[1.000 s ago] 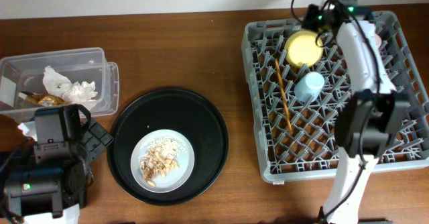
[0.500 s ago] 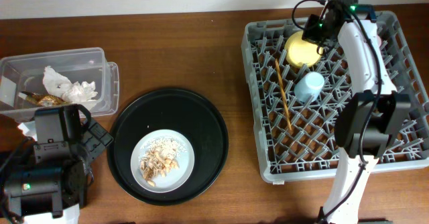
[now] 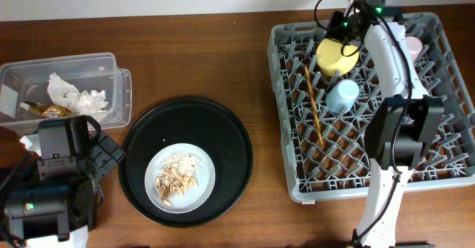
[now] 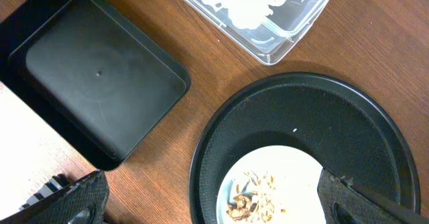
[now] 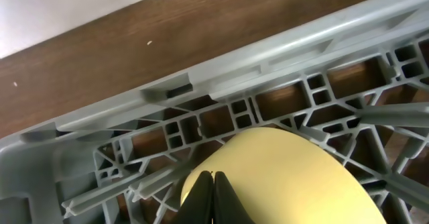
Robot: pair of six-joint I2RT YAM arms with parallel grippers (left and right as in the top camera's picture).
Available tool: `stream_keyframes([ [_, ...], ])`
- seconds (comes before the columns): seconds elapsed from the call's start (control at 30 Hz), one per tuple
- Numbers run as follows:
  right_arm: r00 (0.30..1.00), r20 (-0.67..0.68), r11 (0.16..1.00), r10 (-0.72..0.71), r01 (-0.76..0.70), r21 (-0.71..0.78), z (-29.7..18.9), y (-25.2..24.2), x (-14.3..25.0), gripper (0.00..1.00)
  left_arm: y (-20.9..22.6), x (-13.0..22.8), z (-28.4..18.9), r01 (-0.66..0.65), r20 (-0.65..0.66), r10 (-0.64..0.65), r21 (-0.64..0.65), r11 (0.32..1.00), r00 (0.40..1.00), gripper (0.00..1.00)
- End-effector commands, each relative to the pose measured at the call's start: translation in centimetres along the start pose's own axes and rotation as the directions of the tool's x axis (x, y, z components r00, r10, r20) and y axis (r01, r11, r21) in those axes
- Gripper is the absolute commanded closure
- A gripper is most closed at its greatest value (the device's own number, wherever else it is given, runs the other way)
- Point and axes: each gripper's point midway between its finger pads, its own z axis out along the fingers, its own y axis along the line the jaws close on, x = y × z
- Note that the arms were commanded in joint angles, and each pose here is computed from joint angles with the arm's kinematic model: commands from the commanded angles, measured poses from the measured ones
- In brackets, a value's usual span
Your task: Sort waste into correct bins and load items into the dishwasher rack
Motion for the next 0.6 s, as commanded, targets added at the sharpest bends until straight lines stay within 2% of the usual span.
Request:
stream_keyframes([
  [0.0, 0.997, -0.074, 0.974, 0.036, -0.019, 0.225, 3.4, -5.8, 2.8, 0.96, 0.1, -0.4, -0.2, 0.018, 0.014, -0.018, -0.002, 1.0, 1.0, 0.01],
  [0.07, 0.997, -0.071, 0.966, 0.035, -0.015, 0.258, 3.1, -6.4, 2.8, 0.96, 0.1, -0.4, -0.2, 0.018, 0.014, -0.018, -0.002, 1.0, 1.0, 0.01],
  [0.13, 0.998, -0.056, 0.915, 0.023, 0.001, 0.404, 1.9, -8.9, 2.6, 0.96, 0.1, -0.4, -0.2, 0.018, 0.014, -0.018, -0.002, 1.0, 1.0, 0.01],
  [0.2, 0.999, -0.05, 0.889, 0.017, 0.008, 0.457, 0.9, -9.8, 2.5, 0.96, 0.1, -0.4, -0.2, 0.018, 0.014, -0.018, -0.002, 1.0, 1.0, 0.01],
  [0.37, 1.0, -0.02, 0.895, 0.011, 0.0, 0.446, -3.2, -9.0, 1.4, 0.95, 0.1, -0.4, -0.2, 0.018, 0.014, -0.018, -0.002, 1.0, 1.0, 0.01],
  [0.47, 0.996, -0.09, 0.89, 0.02, 0.023, 0.455, -3.9, -9.2, 3.0, 0.95, 0.1, -0.4, -0.2, 0.018, 0.014, -0.018, -0.002, 1.0, 1.0, 0.01],
  [0.57, 0.986, -0.165, 0.924, -0.006, 0.068, 0.377, -3.5, -8.3, 4.2, 0.95, 0.1, -0.4, -0.2, 0.018, 0.014, -0.018, -0.002, 1.0, 1.0, 0.01],
])
